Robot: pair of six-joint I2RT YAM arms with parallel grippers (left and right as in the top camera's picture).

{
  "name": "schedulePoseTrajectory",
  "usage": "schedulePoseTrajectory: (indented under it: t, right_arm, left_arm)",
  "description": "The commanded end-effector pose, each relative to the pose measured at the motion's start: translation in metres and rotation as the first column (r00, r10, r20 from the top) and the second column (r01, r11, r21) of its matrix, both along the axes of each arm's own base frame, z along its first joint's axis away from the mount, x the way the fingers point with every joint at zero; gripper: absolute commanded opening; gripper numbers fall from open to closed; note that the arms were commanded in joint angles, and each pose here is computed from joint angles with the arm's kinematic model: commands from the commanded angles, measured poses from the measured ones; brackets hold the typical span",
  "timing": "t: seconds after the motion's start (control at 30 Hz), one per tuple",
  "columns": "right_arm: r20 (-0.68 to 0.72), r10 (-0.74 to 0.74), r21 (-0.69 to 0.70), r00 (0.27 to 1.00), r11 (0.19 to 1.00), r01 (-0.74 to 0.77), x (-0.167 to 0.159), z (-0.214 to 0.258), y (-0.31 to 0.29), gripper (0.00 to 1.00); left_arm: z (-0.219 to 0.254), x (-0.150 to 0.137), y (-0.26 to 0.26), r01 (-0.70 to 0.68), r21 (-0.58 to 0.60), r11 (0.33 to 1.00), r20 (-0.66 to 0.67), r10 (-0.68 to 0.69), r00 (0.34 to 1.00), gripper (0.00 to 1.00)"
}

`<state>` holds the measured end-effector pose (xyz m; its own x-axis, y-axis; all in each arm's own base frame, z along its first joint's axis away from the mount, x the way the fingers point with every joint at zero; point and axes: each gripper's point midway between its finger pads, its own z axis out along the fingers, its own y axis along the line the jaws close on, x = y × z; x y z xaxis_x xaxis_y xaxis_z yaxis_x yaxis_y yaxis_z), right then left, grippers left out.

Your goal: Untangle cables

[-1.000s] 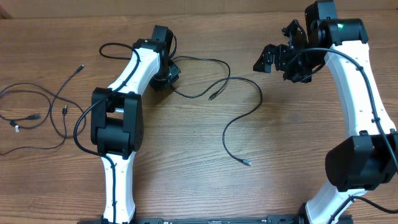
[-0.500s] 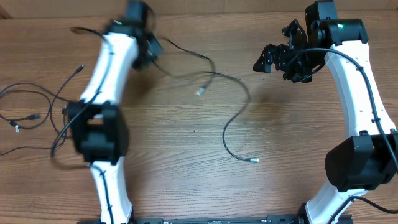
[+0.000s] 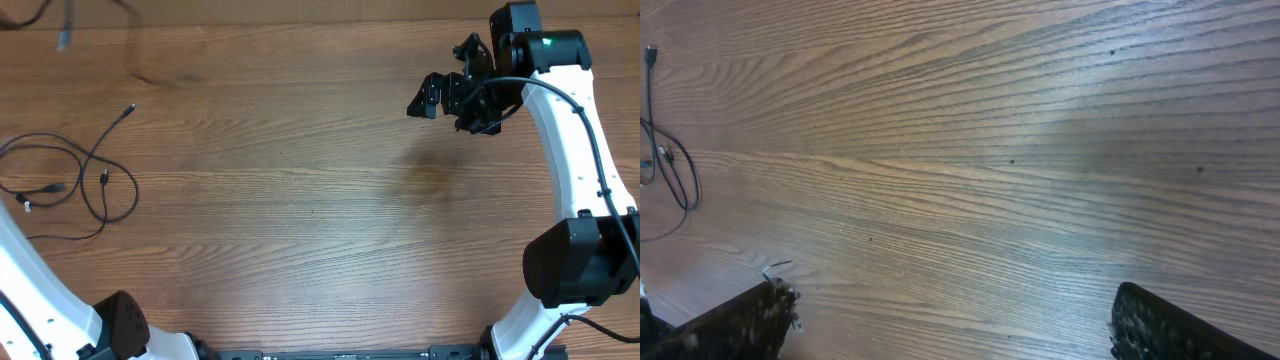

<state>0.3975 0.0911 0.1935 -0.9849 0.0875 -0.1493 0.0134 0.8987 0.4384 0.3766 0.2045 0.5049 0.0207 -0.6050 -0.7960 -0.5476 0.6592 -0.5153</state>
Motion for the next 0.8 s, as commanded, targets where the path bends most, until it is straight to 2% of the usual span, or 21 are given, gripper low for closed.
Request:
schedulePoseTrajectory:
  t: [0.0,0.17,0.23,0.27,0.3,0.37,0.47,0.53,0.67,0.77]
  right_arm:
    - [0.032,0.005,0.011,0.999,1.000,-0.005,-0.002,0.014,0.003,1.00]
    - [-0.002,0.012,0.049,1.000,0.999,-0.012,-0.010,0.016,0.009,1.00]
    - [-0.017,0.012,0.049,1.000,0.999,-0.011,-0.014,0.015,0.009,1.00]
    - [-0.020,0.012,0.049,1.000,0.999,-0.011,-0.014,0.015,0.009,1.00]
    - [-0.022,0.012,0.049,1.000,0.999,-0.011,-0.015,0.015,0.009,1.00]
    - [-0.023,0.012,0.049,1.000,0.999,-0.011,-0.015,0.015,0.009,1.00]
    - [-0.020,0.012,0.049,1.000,0.999,-0.011,-0.015,0.015,0.009,1.00]
    - [-0.026,0.013,0.048,1.000,0.999,-0.011,-0.017,0.017,0.009,1.00]
    - [0.006,0.012,0.048,1.000,0.999,-0.013,-0.026,0.033,0.008,1.00]
    - [0.096,0.001,0.025,0.995,1.000,-0.003,-0.037,0.063,0.003,1.00]
  left_arm:
    - [-0.047,0.014,0.019,0.007,-0.028,1.000,-0.143,-0.011,0.990,0.04]
    - [-0.120,0.035,0.029,0.012,-0.104,0.994,-0.341,-0.047,0.939,0.04]
    - [-0.153,0.040,0.032,0.001,-0.157,0.988,-0.420,-0.068,0.905,0.30]
    - [-0.161,0.039,0.032,-0.004,-0.171,0.985,-0.440,-0.073,0.895,0.47]
    - [-0.170,0.038,0.031,-0.009,-0.186,0.983,-0.463,-0.080,0.883,0.70]
    - [-0.174,0.035,0.029,-0.010,-0.200,0.980,-0.479,-0.089,0.873,0.82]
    - [-0.169,0.028,0.019,0.014,-0.219,0.976,-0.477,-0.120,0.871,0.90]
    - [-0.163,0.025,0.005,0.098,-0.226,0.969,-0.470,-0.197,0.860,0.94]
    - [-0.149,0.008,-0.023,0.175,-0.269,0.947,-0.449,-0.284,0.847,0.95]
    - [-0.137,-0.006,-0.045,0.217,-0.308,0.926,-0.422,-0.337,0.841,0.96]
